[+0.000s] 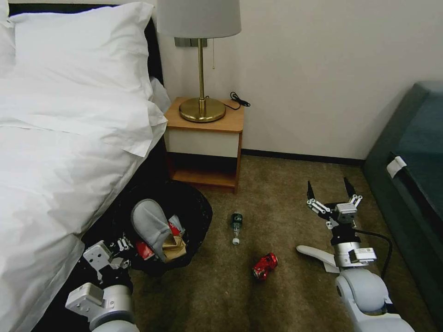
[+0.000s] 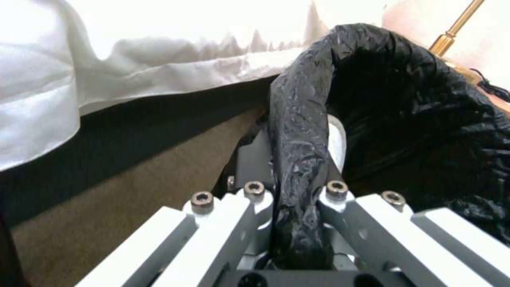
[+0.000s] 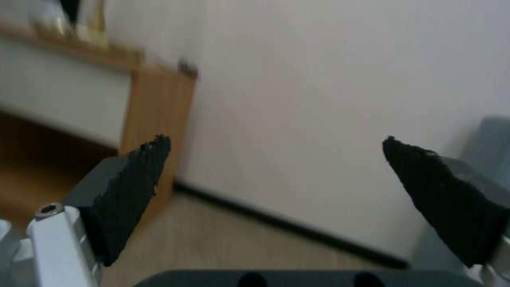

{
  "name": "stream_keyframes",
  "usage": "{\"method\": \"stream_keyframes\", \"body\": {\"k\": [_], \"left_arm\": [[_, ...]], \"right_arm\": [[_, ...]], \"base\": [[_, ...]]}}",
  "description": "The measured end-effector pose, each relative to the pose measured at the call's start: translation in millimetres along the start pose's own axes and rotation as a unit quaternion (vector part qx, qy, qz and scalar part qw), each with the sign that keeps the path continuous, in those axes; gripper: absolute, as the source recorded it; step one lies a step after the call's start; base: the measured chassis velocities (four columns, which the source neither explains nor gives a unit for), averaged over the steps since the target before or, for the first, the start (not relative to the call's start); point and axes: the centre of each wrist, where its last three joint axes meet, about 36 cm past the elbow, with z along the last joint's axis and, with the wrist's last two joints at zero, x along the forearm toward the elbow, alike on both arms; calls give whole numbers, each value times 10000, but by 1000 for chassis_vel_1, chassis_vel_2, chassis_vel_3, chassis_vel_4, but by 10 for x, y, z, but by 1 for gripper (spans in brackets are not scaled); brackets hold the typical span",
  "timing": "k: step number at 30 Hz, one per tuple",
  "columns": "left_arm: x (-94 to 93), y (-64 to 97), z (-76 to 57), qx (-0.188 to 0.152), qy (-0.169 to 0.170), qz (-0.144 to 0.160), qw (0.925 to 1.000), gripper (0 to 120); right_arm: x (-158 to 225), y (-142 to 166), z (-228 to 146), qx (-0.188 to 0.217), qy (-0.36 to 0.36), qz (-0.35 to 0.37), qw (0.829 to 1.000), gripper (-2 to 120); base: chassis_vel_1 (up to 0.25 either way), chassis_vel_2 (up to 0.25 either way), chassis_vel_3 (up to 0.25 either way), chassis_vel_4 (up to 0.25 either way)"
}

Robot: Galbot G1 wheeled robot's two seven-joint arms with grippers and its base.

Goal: Pick up the trash bin, then pick up the garbage on the floor and place it into the trash bin.

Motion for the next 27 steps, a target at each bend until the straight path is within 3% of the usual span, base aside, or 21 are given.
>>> {"method": "stream_keyframes", "body": {"k": [2, 4, 5, 10, 19, 22, 27], "left_arm": [[5, -2, -3, 2, 1, 4, 10000, 4], [18, -12, -4, 5, 6, 21, 10000, 4], [18, -12, -4, 5, 6, 21, 10000, 4], [38, -29, -2, 6, 19, 40, 10000, 4], [51, -21, -15, -4, 11, 23, 10000, 4], [58, -16, -24, -10, 4, 13, 10000, 4], [53, -5, -32, -22, -14, -8, 10000, 4]], "right_arm": [[27, -40, -31, 78, 286, -52, 9995, 100], [98, -119, -104, 302, 1169, -234, 9924, 100], [98, -119, -104, 302, 1169, -234, 9924, 100], [136, -278, -119, 691, 2357, -927, 9649, 100], [-42, -655, -20, 988, 3044, -2084, 9242, 100], [-122, -842, 219, 1195, 3158, -2610, 9044, 100], [-115, -858, 448, 1226, 3294, -2753, 8948, 100]], "base": [[0, 0, 0, 0], [0, 0, 0, 0], [0, 0, 0, 0], [0, 0, 0, 0], [0, 0, 0, 0], [0, 0, 0, 0], [0, 0, 0, 0]]}}
